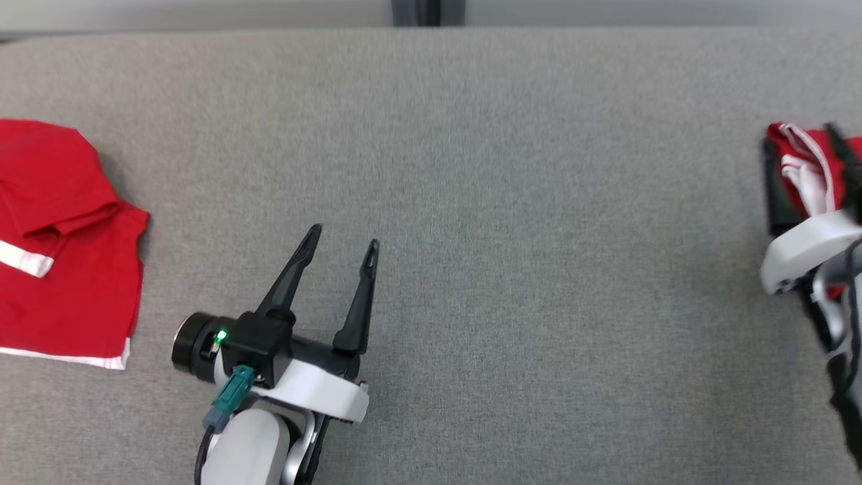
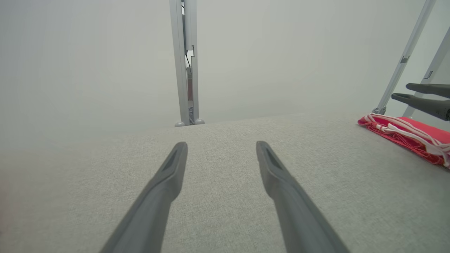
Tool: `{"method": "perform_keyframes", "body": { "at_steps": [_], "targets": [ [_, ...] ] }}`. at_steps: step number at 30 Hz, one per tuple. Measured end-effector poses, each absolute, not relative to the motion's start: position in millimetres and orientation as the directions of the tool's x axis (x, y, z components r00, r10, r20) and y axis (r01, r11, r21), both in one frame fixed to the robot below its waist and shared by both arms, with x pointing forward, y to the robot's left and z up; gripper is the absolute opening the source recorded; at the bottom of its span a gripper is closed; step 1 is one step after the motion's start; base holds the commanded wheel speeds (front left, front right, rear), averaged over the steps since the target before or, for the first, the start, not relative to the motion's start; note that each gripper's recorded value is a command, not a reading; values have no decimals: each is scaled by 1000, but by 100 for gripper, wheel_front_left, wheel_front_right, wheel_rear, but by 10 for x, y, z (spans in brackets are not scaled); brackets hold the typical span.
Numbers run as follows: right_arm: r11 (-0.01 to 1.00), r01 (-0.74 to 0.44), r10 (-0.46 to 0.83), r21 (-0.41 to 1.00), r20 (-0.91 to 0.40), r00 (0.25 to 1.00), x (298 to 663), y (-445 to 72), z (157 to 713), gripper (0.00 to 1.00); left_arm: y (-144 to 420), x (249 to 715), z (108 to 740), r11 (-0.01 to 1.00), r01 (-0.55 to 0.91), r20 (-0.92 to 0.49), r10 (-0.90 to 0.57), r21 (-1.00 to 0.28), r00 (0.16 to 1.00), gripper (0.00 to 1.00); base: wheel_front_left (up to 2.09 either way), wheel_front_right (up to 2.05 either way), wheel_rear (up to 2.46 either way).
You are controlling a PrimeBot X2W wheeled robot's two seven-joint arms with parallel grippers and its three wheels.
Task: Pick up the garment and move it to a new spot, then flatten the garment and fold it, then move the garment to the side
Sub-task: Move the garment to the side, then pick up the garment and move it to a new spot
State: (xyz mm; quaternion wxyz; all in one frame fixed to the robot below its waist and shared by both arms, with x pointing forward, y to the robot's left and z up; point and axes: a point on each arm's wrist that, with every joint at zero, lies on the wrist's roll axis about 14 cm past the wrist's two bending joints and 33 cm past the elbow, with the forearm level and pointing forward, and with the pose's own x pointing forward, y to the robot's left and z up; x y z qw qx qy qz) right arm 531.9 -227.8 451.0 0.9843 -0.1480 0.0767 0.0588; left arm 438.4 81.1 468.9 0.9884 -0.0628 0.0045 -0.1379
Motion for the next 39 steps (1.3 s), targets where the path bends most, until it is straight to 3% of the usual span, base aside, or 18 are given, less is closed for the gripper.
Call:
{"method": "perform_keyframes", "body": {
  "at_steps": [8,16,24,39],
  "targets": [
    [967,-229,229,-112,-18,973,4910,-1642,4947,100,1073,4139,4951,976,192,58,-187,-105,981,100,0,0,0],
    [964,-239,227,114,108,968,4485,-1312,5225,100,1395,3915,5047,991,89,74,-82,-98,994,100,0,0,0],
    [956,-214,203,202,76,976,4247,-1240,5056,100,1580,3778,4940,994,31,40,-27,-110,999,100,0,0,0],
    [952,-214,214,219,25,977,4028,-1177,4884,100,1588,3598,4822,992,23,1,-23,-125,1000,100,0,0,0]
  ]
}}
